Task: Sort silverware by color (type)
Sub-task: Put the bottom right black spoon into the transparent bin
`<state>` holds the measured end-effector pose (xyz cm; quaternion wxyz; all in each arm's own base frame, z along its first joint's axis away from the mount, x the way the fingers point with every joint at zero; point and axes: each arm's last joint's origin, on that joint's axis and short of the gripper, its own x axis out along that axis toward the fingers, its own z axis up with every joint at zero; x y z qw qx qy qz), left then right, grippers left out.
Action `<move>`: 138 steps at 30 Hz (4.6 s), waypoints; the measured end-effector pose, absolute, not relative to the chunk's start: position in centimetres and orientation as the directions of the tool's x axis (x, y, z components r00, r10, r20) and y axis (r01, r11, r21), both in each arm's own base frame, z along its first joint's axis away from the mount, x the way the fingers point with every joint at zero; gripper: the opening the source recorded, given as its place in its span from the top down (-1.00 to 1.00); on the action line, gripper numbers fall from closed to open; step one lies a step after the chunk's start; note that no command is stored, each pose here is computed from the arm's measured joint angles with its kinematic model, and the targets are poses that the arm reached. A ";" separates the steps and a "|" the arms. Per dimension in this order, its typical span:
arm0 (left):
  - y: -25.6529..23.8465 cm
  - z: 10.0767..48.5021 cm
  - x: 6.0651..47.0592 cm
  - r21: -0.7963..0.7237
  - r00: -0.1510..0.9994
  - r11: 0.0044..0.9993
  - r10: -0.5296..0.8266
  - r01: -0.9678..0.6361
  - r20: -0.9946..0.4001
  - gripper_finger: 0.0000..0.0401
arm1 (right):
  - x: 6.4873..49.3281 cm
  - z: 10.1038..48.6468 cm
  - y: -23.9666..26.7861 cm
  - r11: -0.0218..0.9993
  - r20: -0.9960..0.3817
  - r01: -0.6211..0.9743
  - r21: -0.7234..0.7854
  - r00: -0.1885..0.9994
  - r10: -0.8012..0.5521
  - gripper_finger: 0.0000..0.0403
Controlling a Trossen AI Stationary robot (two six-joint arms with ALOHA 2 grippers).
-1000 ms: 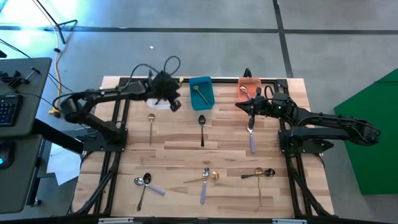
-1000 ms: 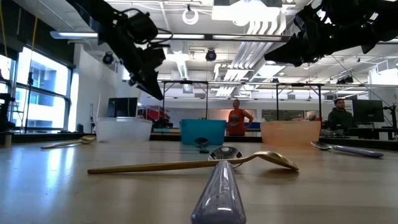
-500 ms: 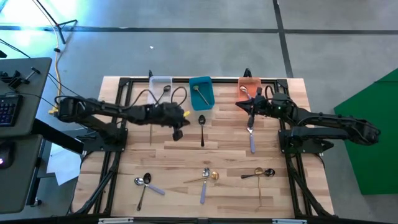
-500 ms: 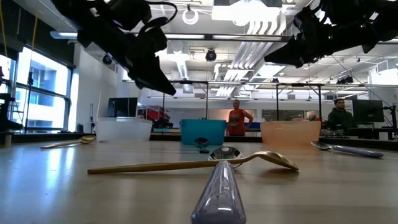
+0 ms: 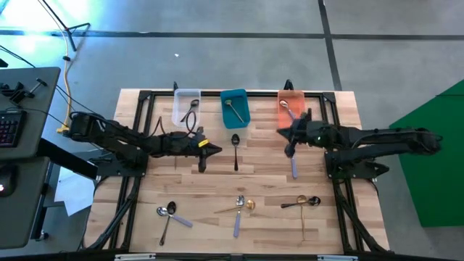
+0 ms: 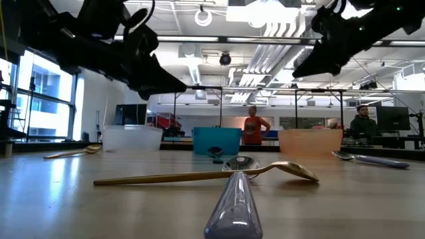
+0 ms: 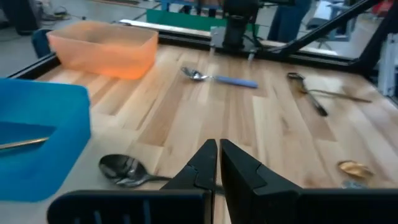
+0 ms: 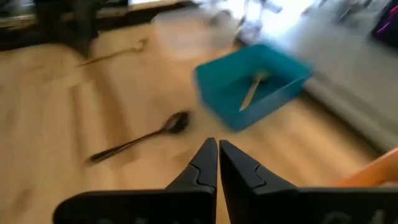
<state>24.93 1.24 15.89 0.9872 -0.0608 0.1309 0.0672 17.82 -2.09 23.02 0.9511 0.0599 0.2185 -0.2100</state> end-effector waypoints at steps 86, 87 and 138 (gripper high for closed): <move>1.7 16.2 24.9 -0.030 0.965 0.988 0.138 -0.148 -0.225 0.95 | 23.8 19.7 15.7 0.995 -0.977 0.036 0.091 0.199 0.082 0.96; 1.7 16.2 24.9 -0.030 0.964 0.988 0.138 -0.149 -0.225 0.95 | 23.7 20.2 15.4 0.995 -0.973 0.042 0.086 0.219 0.075 0.96; 1.9 19.2 30.9 -0.009 0.987 0.995 0.093 -0.095 -0.131 0.06 | 26.3 22.6 -4.0 0.953 0.100 -0.132 -0.272 0.981 0.165 0.96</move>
